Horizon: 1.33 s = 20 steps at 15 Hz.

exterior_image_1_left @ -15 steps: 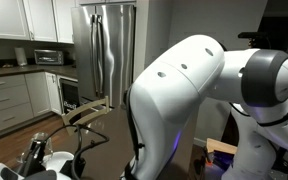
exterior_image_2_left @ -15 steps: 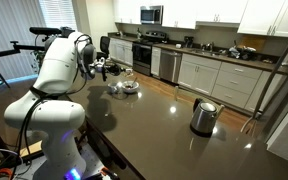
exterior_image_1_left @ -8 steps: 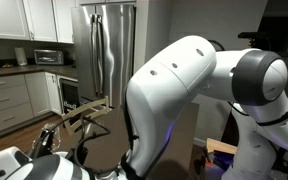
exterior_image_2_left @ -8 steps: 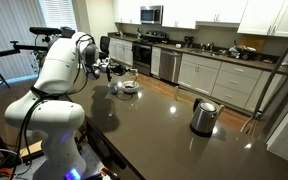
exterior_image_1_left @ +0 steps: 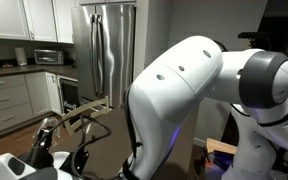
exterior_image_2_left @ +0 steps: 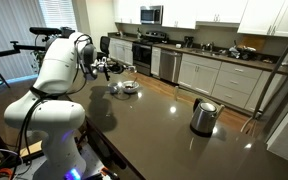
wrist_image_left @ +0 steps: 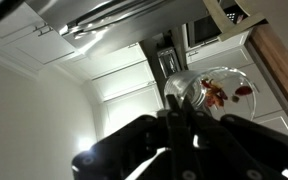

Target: Empty the contents in the cup into the bowl

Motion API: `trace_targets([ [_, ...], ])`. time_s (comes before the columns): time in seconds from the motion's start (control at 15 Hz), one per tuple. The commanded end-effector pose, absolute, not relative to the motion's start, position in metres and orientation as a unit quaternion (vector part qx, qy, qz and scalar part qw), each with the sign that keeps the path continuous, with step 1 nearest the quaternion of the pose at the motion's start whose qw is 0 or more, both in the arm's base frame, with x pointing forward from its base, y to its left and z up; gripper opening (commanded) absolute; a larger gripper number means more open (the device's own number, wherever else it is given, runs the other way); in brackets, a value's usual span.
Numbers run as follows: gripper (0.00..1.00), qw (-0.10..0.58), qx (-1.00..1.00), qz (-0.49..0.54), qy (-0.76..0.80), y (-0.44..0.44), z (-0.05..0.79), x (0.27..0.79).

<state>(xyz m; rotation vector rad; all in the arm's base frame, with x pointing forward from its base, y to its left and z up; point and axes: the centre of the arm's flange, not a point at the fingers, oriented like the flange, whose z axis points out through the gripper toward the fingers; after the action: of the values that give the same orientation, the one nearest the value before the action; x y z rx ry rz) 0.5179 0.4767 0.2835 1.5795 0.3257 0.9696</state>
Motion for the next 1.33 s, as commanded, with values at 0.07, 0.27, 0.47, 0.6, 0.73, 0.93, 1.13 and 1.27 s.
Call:
trace_targets([
  [0.07, 0.03, 0.619, 0.642, 0.431, 0.136, 0.475, 0.289, 0.513],
  [0.27, 0.03, 0.628, 0.631, 0.435, 0.134, 0.472, 0.287, 0.516],
  [0.47, 0.03, 0.638, 0.617, 0.441, 0.133, 0.469, 0.284, 0.521],
  [0.6, 0.03, 0.644, 0.609, 0.444, 0.132, 0.467, 0.281, 0.523],
  [0.73, 0.03, 0.649, 0.599, 0.449, 0.133, 0.465, 0.280, 0.525],
  [0.93, 0.03, 0.655, 0.590, 0.454, 0.130, 0.465, 0.279, 0.524],
  [1.13, 0.03, 0.661, 0.581, 0.458, 0.127, 0.464, 0.279, 0.522],
  [1.27, 0.03, 0.645, 0.605, 0.448, 0.132, 0.463, 0.280, 0.523],
])
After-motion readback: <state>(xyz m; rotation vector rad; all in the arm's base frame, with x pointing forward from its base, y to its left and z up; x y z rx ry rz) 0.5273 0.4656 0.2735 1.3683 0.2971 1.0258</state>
